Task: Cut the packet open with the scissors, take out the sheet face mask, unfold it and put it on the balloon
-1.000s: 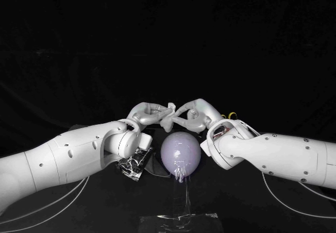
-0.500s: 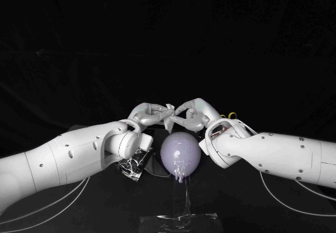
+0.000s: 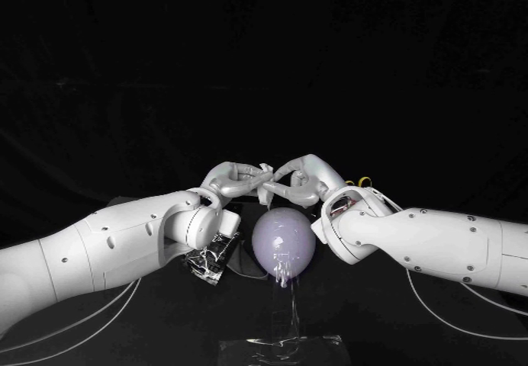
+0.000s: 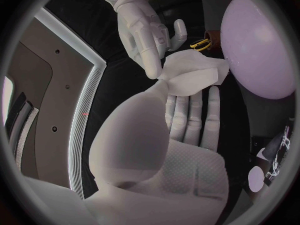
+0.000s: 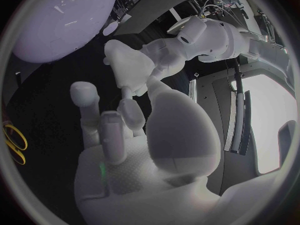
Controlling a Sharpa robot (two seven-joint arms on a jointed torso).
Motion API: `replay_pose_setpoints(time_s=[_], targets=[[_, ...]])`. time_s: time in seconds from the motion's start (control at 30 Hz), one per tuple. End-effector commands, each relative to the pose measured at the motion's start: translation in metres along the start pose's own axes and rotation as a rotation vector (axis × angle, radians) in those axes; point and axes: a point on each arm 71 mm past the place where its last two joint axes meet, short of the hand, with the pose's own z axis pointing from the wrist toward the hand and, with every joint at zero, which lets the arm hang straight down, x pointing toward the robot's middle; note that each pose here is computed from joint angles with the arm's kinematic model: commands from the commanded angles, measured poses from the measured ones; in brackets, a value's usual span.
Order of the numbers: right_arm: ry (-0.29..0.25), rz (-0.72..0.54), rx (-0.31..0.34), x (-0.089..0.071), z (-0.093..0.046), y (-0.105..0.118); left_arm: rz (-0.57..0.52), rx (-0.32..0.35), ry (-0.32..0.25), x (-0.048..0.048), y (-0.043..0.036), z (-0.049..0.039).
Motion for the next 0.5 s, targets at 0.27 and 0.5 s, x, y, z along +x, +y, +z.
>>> replay_pose_setpoints(time_s=[0.27,0.5], targets=[[0.016,-0.004,-0.033,0.0037,0.0010,0.0052,-0.013,0.007,0.039,0.0066,-0.0025,0.0006],[0.012,-0.010,-0.025,0.0035,0.0023,0.0040,-0.017,0.007,0.047,0.0074,-0.0025,0.0006]])
